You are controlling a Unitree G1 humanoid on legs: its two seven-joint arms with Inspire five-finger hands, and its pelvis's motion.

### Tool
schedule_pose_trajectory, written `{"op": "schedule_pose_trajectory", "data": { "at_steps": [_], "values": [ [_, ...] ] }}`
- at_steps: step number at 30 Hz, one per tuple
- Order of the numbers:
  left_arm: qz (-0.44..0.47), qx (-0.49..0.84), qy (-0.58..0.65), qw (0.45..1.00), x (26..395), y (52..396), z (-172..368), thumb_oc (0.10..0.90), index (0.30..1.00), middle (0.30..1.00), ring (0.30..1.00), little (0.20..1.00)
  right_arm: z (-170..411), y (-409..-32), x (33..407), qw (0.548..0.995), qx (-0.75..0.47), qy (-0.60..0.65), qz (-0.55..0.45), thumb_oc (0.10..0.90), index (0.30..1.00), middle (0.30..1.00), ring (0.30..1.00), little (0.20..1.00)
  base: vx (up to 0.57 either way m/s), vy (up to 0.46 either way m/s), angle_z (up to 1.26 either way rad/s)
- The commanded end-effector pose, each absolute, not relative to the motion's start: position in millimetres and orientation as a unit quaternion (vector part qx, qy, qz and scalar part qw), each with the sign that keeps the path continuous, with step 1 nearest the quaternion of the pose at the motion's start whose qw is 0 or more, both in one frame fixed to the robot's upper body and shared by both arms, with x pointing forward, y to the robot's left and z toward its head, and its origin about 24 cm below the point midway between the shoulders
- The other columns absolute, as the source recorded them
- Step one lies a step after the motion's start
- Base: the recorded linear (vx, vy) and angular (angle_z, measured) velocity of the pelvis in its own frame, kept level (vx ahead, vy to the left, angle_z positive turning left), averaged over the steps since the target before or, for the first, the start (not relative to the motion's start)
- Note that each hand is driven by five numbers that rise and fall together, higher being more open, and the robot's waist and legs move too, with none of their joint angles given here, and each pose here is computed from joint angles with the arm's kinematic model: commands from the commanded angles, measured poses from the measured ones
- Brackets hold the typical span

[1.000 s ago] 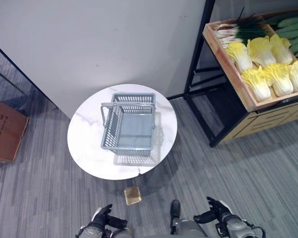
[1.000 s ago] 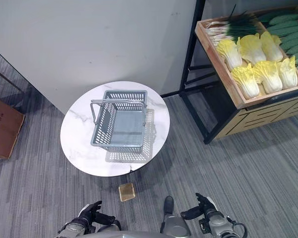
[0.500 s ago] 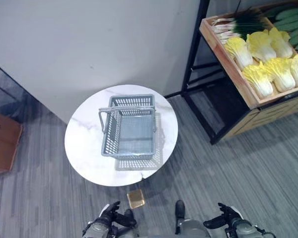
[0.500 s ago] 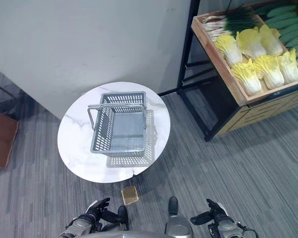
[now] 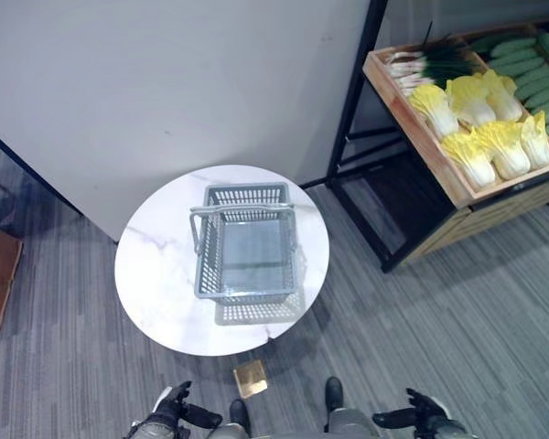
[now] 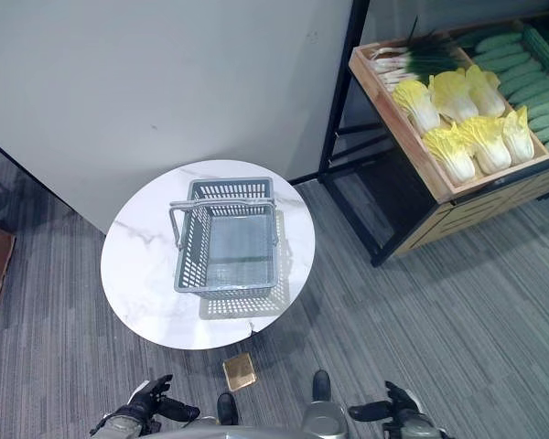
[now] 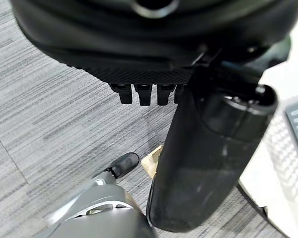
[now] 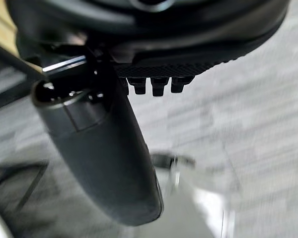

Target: Get the vegetables into the basket

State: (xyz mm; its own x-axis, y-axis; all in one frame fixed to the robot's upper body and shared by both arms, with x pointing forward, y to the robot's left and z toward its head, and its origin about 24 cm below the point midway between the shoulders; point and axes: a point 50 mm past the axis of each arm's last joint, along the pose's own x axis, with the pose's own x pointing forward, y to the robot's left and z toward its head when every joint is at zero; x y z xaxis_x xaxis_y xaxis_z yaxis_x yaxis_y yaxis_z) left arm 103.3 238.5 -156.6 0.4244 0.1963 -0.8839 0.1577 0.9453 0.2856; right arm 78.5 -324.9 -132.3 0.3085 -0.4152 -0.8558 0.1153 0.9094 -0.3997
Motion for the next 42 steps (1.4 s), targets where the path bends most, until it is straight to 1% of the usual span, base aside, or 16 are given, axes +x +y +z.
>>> {"op": "schedule_pose_trajectory", "data": {
  "at_steps": [1, 3, 5, 7, 8, 9, 10, 11, 12, 14, 20, 24, 26, 30, 36, 42],
  "values": [
    [0.013, 0.195, 0.538, 0.820, 104.8, 253.7, -152.6, 0.900, 1.000, 1.000, 1.000, 1.000, -68.4, -399.9, 126.4, 0.808, -0.240, 0.468, -0.266, 0.900, 1.000, 1.000, 1.000, 1.000, -0.05, -0.011, 0.12],
    [0.012, 0.194, 0.542, 0.818, 103.9, 249.5, -154.4, 0.900, 1.000, 1.000, 1.000, 1.000, -37.5, -417.0, 154.0, 0.816, -0.298, 0.407, -0.282, 0.900, 1.000, 1.000, 1.000, 1.000, -0.02, -0.007, 0.04],
    [0.029, 0.181, 0.553, 0.813, 96.0, 249.5, -156.6, 0.900, 1.000, 1.000, 1.000, 1.000, 20.5, -420.8, 208.6, 0.843, -0.374, 0.264, -0.284, 0.900, 1.000, 1.000, 1.000, 1.000, 0.00, -0.013, -0.03],
    [0.036, 0.172, 0.550, 0.817, 96.1, 247.2, -157.1, 0.900, 1.000, 1.000, 1.000, 1.000, 47.5, -417.6, 224.3, 0.838, -0.428, 0.200, -0.272, 0.900, 1.000, 1.000, 1.000, 1.000, 0.01, -0.029, -0.07],
    [0.046, 0.166, 0.554, 0.815, 93.0, 247.8, -157.8, 0.900, 1.000, 1.000, 1.000, 1.000, 87.6, -405.9, 248.5, 0.830, -0.484, 0.111, -0.254, 0.900, 1.000, 1.000, 1.000, 1.000, 0.00, 0.000, 0.00],
    [0.046, 0.166, 0.554, 0.815, 93.2, 247.8, -157.7, 0.900, 1.000, 1.000, 1.000, 1.000, 87.6, -405.9, 248.2, 0.830, -0.484, 0.111, -0.254, 0.900, 1.000, 1.000, 1.000, 1.000, 0.03, -0.041, 0.00],
    [0.048, 0.165, 0.555, 0.814, 91.6, 248.7, -157.8, 0.900, 1.000, 1.000, 1.000, 1.000, 129.7, -383.3, 272.1, 0.817, -0.535, 0.017, -0.215, 0.900, 1.000, 1.000, 1.000, 1.000, 0.00, 0.000, 0.00],
    [0.049, 0.165, 0.555, 0.814, 91.8, 248.6, -157.8, 0.900, 1.000, 1.000, 1.000, 1.000, 130.0, -383.1, 272.1, 0.817, -0.535, 0.017, -0.215, 0.900, 1.000, 1.000, 1.000, 1.000, 0.04, -0.050, 0.08],
    [0.041, 0.169, 0.556, 0.813, 91.4, 245.8, -158.6, 0.900, 1.000, 1.000, 1.000, 1.000, 155.0, -358.4, 287.7, 0.803, -0.561, -0.062, -0.193, 0.900, 1.000, 1.000, 1.000, 1.000, 0.01, -0.032, 0.12],
    [0.041, 0.172, 0.556, 0.812, 91.9, 245.7, -158.7, 0.900, 1.000, 1.000, 1.000, 1.000, 160.4, -346.0, 296.1, 0.811, -0.551, -0.085, -0.179, 0.900, 1.000, 1.000, 1.000, 1.000, 0.02, -0.033, 0.11],
    [0.043, 0.175, 0.550, 0.815, 97.5, 244.1, -157.7, 0.900, 1.000, 1.000, 1.000, 1.000, 193.0, -242.6, 340.1, 0.830, -0.511, -0.220, -0.037, 0.900, 1.000, 1.000, 1.000, 1.000, 0.01, -0.023, 0.11],
    [0.044, 0.173, 0.536, 0.825, 105.6, 240.5, -156.2, 0.900, 1.000, 1.000, 1.000, 1.000, 213.5, -203.5, 357.2, 0.828, -0.497, -0.258, 0.006, 0.900, 1.000, 1.000, 1.000, 1.000, -0.02, -0.021, 0.20],
    [0.050, 0.172, 0.527, 0.831, 111.2, 240.9, -154.4, 0.900, 1.000, 1.000, 1.000, 1.000, 223.0, -193.9, 364.9, 0.828, -0.494, -0.264, 0.013, 0.900, 1.000, 1.000, 1.000, 1.000, -0.03, -0.019, 0.16],
    [0.062, 0.172, 0.507, 0.842, 123.4, 242.5, -149.9, 0.900, 1.000, 1.000, 1.000, 1.000, 229.9, -172.7, 383.0, 0.858, -0.447, -0.252, 0.020, 0.900, 1.000, 1.000, 1.000, 1.000, -0.03, -0.008, 0.12],
    [0.063, 0.175, 0.493, 0.850, 133.3, 242.9, -146.4, 0.900, 1.000, 1.000, 1.000, 1.000, 233.4, -160.8, 399.3, 0.868, -0.445, -0.216, 0.031, 0.900, 1.000, 1.000, 1.000, 1.000, -0.02, -0.001, 0.05],
    [0.059, 0.182, 0.485, 0.853, 140.8, 242.2, -144.1, 0.900, 1.000, 1.000, 1.000, 1.000, 229.7, -156.1, 412.5, 0.863, -0.471, -0.182, 0.012, 0.900, 1.000, 1.000, 1.000, 1.000, 0.00, 0.000, 0.00]
  ]
}}
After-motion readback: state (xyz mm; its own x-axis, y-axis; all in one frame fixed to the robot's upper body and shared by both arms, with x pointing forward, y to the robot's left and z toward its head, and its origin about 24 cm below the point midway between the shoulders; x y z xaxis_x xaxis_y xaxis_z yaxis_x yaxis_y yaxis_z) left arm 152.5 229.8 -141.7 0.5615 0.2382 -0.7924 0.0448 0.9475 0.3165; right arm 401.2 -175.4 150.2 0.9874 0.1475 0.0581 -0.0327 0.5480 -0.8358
